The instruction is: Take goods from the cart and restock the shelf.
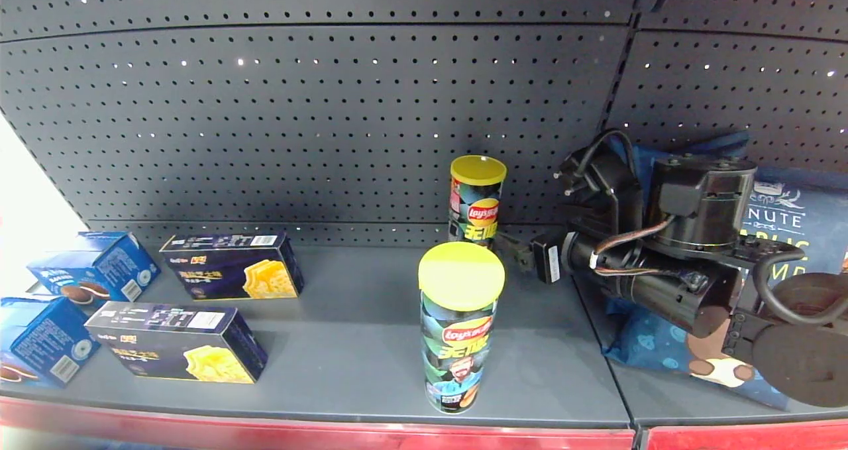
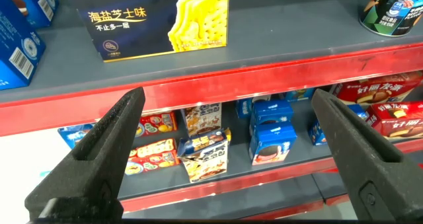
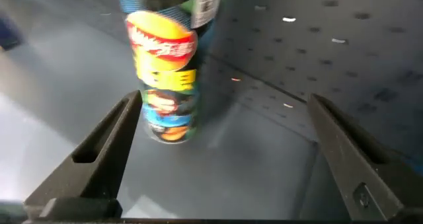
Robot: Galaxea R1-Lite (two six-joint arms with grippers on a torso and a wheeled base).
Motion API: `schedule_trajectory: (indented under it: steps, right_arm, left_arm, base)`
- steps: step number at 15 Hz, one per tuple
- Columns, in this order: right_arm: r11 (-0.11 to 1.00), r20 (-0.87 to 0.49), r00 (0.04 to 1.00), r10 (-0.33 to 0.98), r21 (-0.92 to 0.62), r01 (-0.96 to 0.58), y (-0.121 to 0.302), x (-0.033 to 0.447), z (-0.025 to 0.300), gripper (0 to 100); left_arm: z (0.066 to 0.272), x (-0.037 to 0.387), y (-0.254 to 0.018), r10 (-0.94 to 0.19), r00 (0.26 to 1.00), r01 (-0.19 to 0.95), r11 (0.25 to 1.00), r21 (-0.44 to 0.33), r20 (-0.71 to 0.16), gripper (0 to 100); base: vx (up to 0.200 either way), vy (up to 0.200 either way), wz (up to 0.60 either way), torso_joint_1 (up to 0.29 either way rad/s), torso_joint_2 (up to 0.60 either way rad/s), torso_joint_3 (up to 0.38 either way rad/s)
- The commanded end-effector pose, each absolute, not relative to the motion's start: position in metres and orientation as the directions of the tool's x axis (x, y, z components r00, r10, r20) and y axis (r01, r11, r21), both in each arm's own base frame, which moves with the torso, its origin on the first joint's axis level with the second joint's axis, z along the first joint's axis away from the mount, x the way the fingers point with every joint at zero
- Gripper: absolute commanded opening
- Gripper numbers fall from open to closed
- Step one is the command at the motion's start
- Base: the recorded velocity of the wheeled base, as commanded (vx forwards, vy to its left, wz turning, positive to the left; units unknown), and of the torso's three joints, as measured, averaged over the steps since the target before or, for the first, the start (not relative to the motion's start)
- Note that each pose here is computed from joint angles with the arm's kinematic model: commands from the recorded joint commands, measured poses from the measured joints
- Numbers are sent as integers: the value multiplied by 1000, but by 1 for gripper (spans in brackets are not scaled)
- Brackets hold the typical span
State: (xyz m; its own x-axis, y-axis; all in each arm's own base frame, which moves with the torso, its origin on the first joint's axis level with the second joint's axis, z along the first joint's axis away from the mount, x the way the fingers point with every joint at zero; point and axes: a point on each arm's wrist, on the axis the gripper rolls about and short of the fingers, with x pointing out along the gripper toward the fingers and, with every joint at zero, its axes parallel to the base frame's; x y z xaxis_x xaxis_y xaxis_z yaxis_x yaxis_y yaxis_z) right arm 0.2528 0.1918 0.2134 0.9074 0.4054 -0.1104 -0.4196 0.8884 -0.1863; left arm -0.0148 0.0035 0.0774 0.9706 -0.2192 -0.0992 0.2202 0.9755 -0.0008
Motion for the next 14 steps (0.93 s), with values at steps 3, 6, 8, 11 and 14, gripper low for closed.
schedule_trajectory:
  steps: [3,6,8,11,14]
  right_arm:
    - [925,-109,946,307,-199,-323,186,237,222,100]
    - [949,-107,970,220,-209,-238,174,227,228,100]
    - [958,-116,980,163,-221,-185,167,222,225,100]
    - [966,-119,990,73,-240,-100,163,217,222,100]
    - [966,-121,993,5,-255,-36,156,212,218,100]
  left_arm:
    - [77,-15,4,-219,971,220,975,-1,-100,100]
    - [77,-15,3,-218,971,219,976,-1,-101,100]
    - [77,-15,3,-218,971,219,976,-1,-101,100]
    - [77,-15,4,-219,971,220,975,-1,-100,100]
    - [77,-15,3,-219,970,220,975,-1,-101,100]
  base:
    - [0,0,0,0,0,0]
    - [0,0,0,0,0,0]
    - [0,0,0,0,0,0]
    - [0,0,0,0,0,0]
    - [0,0,0,0,0,0]
